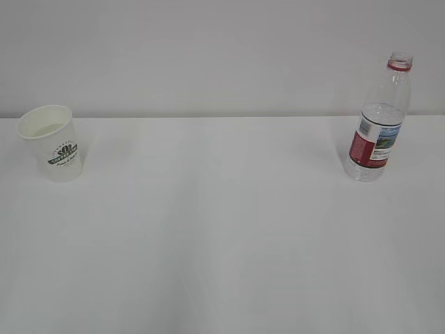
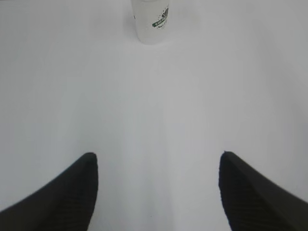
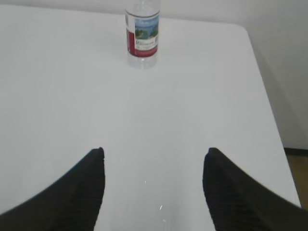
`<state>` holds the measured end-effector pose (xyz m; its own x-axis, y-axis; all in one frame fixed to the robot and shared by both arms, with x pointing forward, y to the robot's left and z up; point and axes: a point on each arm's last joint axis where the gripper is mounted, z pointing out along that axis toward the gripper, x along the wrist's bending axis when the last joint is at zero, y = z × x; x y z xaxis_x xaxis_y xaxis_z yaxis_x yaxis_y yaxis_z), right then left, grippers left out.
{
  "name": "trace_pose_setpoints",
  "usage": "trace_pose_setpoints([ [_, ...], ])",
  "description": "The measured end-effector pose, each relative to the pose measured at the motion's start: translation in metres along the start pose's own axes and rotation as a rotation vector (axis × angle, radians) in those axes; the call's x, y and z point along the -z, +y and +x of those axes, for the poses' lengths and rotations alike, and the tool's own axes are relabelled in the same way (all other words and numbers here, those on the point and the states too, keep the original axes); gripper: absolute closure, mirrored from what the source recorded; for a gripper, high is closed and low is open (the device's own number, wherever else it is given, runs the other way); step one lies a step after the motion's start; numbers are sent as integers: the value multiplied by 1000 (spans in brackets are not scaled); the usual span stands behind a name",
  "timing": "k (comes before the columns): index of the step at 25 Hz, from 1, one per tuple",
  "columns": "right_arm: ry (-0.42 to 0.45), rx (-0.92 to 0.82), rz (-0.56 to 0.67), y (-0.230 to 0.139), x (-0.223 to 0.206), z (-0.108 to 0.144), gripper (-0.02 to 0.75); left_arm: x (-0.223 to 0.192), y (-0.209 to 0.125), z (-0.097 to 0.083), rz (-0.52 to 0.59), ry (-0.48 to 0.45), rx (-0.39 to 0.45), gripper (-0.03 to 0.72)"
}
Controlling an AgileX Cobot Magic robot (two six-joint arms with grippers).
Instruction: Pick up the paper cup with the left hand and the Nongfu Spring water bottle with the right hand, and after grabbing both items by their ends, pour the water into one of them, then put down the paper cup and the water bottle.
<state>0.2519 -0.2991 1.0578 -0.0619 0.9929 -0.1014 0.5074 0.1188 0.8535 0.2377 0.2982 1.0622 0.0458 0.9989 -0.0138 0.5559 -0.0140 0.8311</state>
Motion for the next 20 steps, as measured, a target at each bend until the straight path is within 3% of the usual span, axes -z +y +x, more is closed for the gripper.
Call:
trace_pose_setpoints([
  [6, 35, -11, 126, -13, 3, 3, 255, -2, -2, 0, 15, -1, 0, 120],
  [20, 6, -38, 51, -21, 10, 2, 255, -8, -3, 0, -4, -2, 2, 154],
])
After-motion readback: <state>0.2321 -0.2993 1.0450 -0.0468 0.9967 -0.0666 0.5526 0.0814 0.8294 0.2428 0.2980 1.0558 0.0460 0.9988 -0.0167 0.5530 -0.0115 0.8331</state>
